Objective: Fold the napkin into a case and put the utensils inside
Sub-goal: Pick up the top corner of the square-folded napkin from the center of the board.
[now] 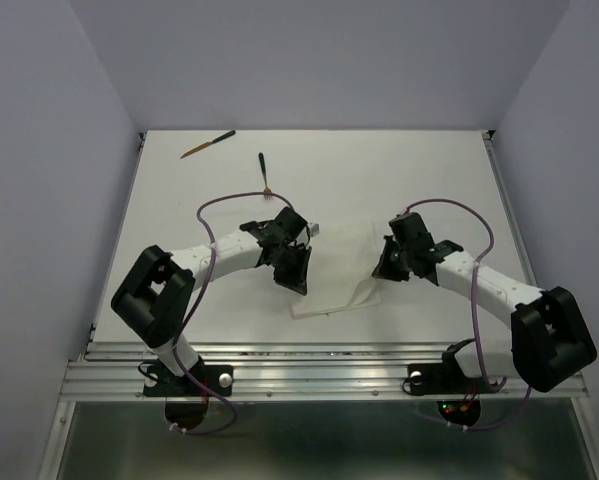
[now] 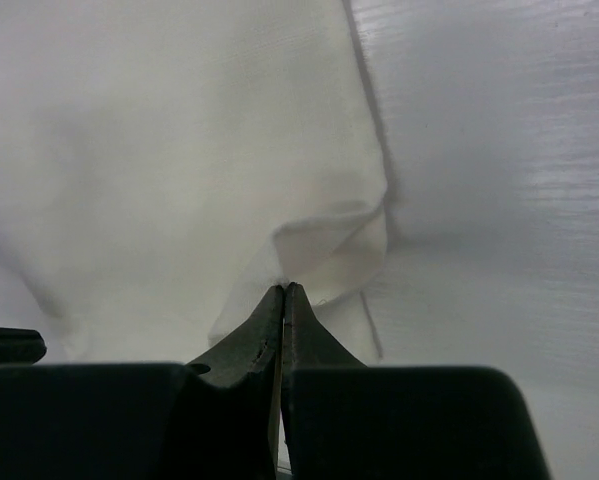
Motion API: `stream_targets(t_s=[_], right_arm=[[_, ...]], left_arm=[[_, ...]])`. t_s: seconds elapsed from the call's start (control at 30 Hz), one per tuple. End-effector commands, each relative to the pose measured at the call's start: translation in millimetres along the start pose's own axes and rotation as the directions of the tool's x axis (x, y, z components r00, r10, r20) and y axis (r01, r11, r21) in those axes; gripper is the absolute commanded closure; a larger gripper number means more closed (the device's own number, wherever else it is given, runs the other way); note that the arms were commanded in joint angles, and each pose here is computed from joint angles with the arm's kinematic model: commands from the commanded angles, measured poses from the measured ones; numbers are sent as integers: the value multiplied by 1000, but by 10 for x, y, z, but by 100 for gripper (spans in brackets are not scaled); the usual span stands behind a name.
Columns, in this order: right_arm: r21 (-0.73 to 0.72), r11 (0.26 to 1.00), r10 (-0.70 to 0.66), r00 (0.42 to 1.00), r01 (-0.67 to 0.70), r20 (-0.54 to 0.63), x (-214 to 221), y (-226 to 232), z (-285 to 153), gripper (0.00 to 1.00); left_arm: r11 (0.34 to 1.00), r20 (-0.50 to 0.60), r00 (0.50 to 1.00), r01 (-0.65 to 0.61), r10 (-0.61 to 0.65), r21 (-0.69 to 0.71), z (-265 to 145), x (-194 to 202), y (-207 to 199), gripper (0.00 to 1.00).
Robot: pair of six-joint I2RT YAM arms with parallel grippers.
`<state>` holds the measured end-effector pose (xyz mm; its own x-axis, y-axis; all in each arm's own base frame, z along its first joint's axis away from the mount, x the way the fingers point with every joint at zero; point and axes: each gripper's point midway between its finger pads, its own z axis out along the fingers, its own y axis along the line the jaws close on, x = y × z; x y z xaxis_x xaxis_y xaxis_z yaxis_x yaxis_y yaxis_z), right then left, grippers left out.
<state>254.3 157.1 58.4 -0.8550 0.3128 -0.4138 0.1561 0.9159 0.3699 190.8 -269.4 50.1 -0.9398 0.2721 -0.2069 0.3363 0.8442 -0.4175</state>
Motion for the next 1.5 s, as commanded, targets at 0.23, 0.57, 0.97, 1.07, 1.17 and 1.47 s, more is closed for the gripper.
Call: stream_targets(t_s=[0.23,0.57,0.97,1.07,1.17,1.47], right_arm=[[-122,992,-17,998,25,65,-306,356,-35,99],[-117,993,11,998,-3,65,-263,313,-56,99],[-124,992,19,998,-11,64,-217,288,-91,99],[-117,993,23,998,-15,63,-197,262,-88,99],[-98,995,31,997,-25,65,-171,204,-98,78],[-44,999,-11,998,14,64,-124,65,-186,57]], left_arm=[[964,214,958,-225,193,138,-151,-739,-692,41],[904,252,946,-281,204,322,203,-1010,-1195,33],[887,185,968,-231,169,399,478,-1054,-1296,57],[890,180,970,-223,162,399,510,-1057,-1281,84],[893,169,974,-209,152,398,542,-1047,-1267,100],[889,167,976,-201,143,412,529,-1021,-1279,100]])
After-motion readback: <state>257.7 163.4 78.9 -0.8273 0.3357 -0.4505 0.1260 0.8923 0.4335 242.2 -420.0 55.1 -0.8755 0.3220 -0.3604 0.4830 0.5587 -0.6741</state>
